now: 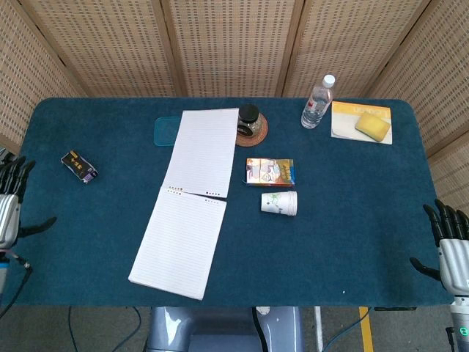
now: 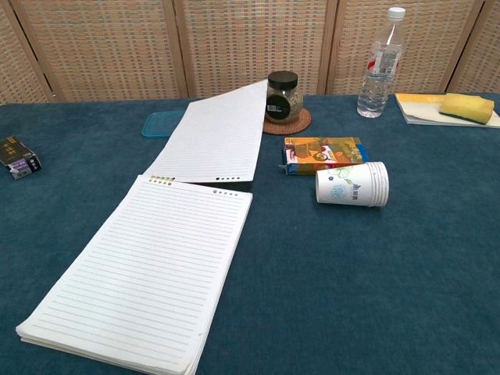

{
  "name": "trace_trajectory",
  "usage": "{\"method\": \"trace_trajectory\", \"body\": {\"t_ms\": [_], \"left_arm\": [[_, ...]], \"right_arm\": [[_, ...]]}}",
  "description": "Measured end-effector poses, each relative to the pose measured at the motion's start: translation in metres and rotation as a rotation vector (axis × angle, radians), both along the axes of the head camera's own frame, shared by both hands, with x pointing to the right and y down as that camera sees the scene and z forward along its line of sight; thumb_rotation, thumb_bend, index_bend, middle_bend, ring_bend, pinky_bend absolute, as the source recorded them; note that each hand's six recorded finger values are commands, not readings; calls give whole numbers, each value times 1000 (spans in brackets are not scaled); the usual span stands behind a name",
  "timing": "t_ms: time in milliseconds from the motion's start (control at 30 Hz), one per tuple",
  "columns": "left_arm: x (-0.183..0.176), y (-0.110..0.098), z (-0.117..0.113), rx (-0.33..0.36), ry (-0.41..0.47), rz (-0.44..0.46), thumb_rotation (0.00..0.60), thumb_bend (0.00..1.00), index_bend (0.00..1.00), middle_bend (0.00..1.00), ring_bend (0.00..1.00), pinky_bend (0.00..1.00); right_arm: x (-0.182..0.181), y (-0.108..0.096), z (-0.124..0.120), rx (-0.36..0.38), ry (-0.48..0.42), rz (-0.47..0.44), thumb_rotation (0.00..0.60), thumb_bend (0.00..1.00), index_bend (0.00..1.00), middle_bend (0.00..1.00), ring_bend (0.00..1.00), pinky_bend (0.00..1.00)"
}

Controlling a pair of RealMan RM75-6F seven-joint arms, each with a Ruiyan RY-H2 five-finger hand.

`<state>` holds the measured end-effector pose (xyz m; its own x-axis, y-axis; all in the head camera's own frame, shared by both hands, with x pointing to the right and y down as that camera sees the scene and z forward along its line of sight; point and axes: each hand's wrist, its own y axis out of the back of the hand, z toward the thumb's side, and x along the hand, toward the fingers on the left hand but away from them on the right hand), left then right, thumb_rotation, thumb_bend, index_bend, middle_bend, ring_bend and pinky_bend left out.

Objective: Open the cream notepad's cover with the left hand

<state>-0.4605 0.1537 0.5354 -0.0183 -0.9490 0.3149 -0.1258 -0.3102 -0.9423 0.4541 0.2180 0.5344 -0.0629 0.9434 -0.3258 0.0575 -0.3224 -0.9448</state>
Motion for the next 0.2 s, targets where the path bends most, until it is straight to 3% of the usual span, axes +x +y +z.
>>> {"method": "trace_trajectory", "body": {"t_ms": [100,200], "left_arm": [[-8,31,-3,-24,-8,-8,600,0,0,0,0,0],[-9,46,-4,-32,-3,-14,600,0,0,0,0,0]], "right_arm": [[0,0,-1,1,1,0,600,0,0,0,0,0],[1,1,-1,1,0,1,600,0,0,0,0,0]]}}
